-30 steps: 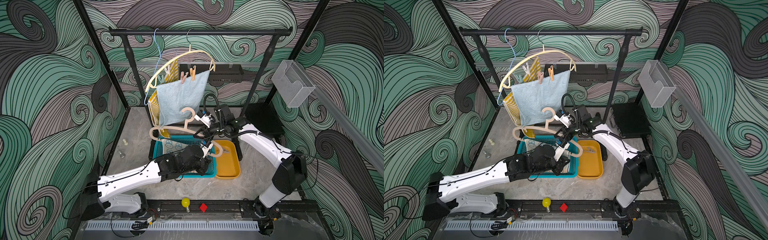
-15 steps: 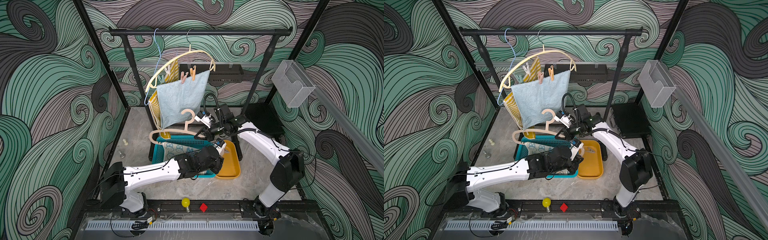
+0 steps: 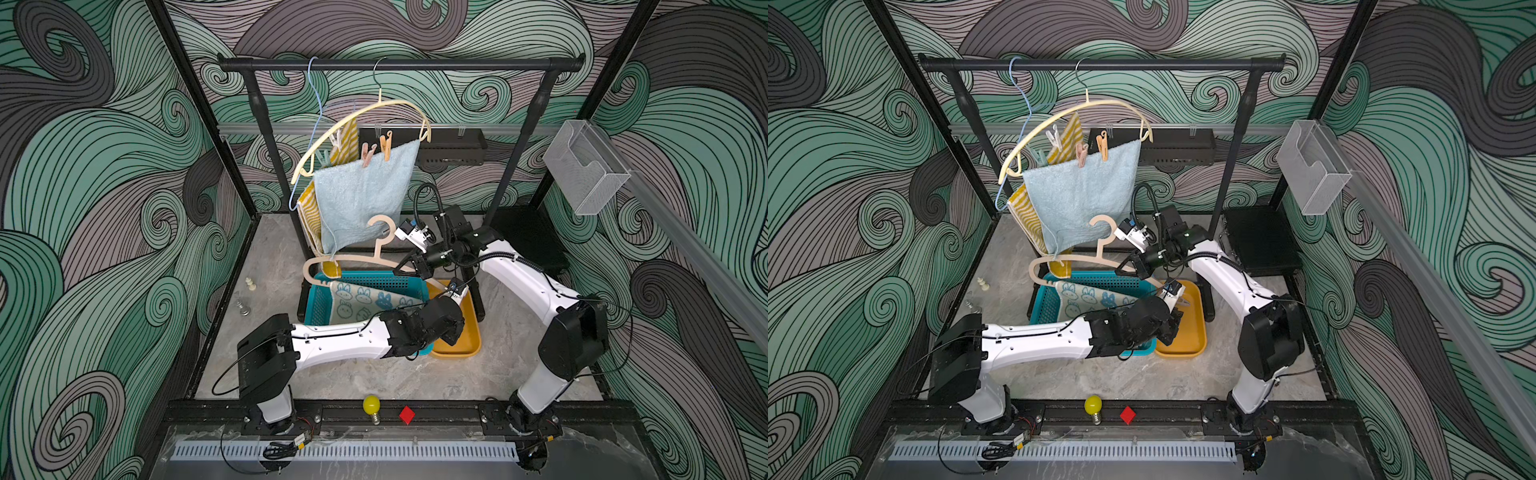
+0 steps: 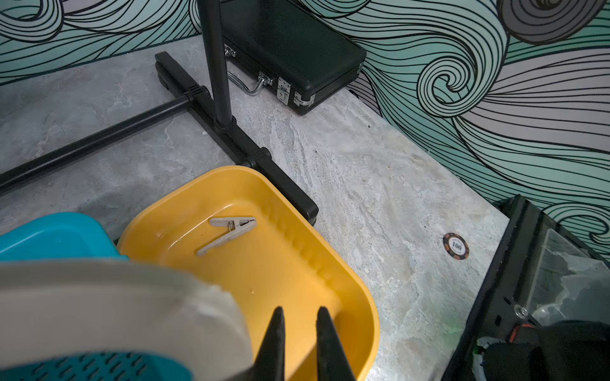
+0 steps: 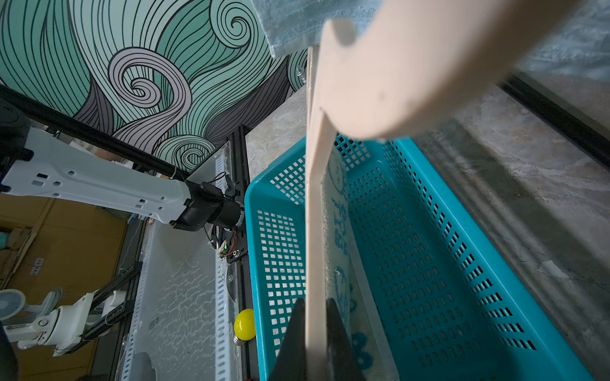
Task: Remove the clothespins securing towels to the hanger
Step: Place the clothespin in the storage box.
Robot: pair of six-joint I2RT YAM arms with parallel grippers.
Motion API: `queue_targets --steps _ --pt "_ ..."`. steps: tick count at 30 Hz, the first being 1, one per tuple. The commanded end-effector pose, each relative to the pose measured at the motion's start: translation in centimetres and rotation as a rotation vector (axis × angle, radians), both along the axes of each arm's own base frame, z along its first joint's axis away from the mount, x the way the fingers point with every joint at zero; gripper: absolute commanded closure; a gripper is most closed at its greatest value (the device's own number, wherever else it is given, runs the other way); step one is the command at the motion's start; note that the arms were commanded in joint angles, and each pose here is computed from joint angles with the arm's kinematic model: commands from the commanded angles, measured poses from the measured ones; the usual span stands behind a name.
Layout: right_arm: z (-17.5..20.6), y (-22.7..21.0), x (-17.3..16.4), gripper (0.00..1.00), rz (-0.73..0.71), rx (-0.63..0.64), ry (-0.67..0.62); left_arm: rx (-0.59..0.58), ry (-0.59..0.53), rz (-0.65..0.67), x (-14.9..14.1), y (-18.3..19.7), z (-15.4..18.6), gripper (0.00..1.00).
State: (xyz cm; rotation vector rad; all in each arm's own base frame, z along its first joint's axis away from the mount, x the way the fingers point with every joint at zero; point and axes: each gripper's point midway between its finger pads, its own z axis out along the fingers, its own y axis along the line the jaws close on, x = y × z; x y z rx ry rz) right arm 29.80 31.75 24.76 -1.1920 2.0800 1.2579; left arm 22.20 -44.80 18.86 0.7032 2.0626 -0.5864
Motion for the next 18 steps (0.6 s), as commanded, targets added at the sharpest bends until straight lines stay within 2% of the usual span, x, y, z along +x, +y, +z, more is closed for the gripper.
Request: queue_targets --steps 1,10,12,14,16,18 --pt "0.9 0.3 -0.2 1.00 0.048 0.049 -0.006 0.014 -0.033 0.079 1.3 -0.3 0.1 1.00" --pt "0.6 0.6 0.2 1.00 0.058 0.055 0.021 0.078 -0.063 0.153 2.5 0.0 -1.3 1.00" --pt "0.3 0.6 0.4 1.00 0.051 0.047 0.022 0.095 -0.067 0.147 2.6 -0.2 -1.6 0.92" --pt "0.2 0.6 0.5 1.00 0.049 0.044 0.026 0.107 -0.067 0.151 2.6 -0.2 -1.8 0.74" --pt "0.1 0.6 0.5 1.00 0.049 0.042 0.028 0.112 -0.071 0.156 2.8 -0.2 -1.7 0.64" --pt "0.1 0.6 0.5 1.00 0.051 0.041 0.027 0.115 -0.075 0.163 2.9 -0.1 -1.6 0.59"
